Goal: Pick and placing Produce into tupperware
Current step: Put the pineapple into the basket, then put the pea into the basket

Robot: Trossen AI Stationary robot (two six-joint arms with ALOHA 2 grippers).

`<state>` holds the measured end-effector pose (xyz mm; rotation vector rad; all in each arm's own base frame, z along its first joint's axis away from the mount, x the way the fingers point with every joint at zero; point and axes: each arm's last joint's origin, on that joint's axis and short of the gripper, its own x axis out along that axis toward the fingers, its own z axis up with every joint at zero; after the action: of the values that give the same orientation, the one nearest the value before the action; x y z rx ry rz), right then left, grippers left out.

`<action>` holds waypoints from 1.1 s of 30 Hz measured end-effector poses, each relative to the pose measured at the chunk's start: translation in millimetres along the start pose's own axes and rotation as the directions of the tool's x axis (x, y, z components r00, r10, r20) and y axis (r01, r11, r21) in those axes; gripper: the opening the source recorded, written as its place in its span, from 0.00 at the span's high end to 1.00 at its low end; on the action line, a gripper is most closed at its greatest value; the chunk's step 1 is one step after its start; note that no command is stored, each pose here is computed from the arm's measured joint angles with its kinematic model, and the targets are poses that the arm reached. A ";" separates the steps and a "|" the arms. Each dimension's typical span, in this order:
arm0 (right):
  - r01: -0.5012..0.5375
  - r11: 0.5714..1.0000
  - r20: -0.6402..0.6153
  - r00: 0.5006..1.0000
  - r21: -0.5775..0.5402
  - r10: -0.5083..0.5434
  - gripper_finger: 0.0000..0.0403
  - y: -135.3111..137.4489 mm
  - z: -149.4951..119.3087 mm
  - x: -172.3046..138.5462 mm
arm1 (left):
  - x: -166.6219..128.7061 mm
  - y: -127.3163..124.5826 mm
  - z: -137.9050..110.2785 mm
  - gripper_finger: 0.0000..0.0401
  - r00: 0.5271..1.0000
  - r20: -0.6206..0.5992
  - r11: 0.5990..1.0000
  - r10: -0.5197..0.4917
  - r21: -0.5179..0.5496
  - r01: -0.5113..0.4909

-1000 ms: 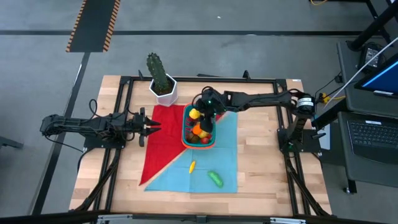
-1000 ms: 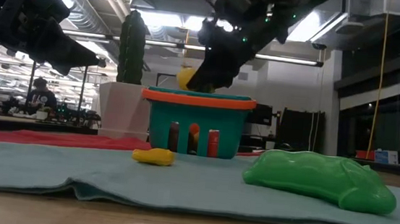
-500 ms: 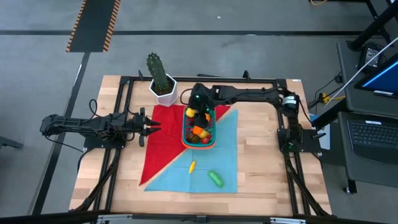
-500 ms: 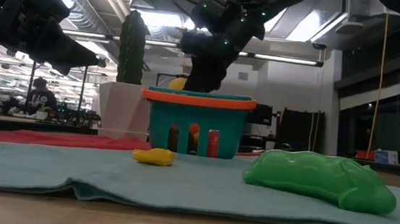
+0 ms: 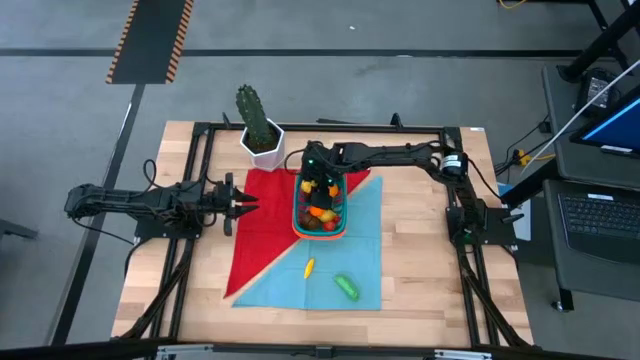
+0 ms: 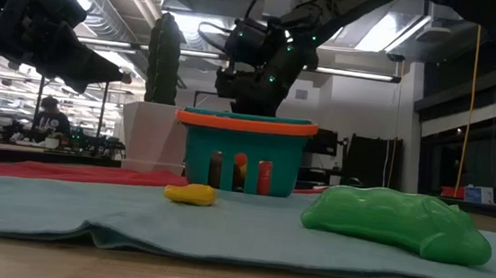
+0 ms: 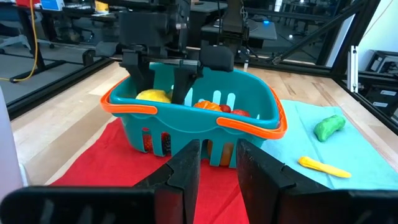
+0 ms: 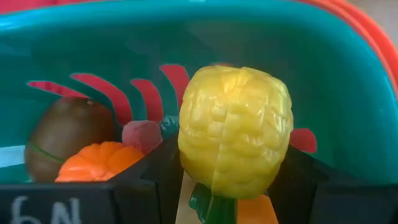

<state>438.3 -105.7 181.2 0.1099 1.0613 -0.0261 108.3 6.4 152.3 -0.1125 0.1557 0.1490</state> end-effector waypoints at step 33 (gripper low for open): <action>-0.011 0.999 -0.040 0.999 0.038 0.013 0.30 50.3 -13.4 -69.9 | 0.0 0.0 0.0 0.76 1.000 0.000 1.000 0.000 0.000 0.000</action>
<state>396.3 -56.6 239.5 0.1515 1.1007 -0.0333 108.3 6.4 152.3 -0.1125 0.1557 0.1489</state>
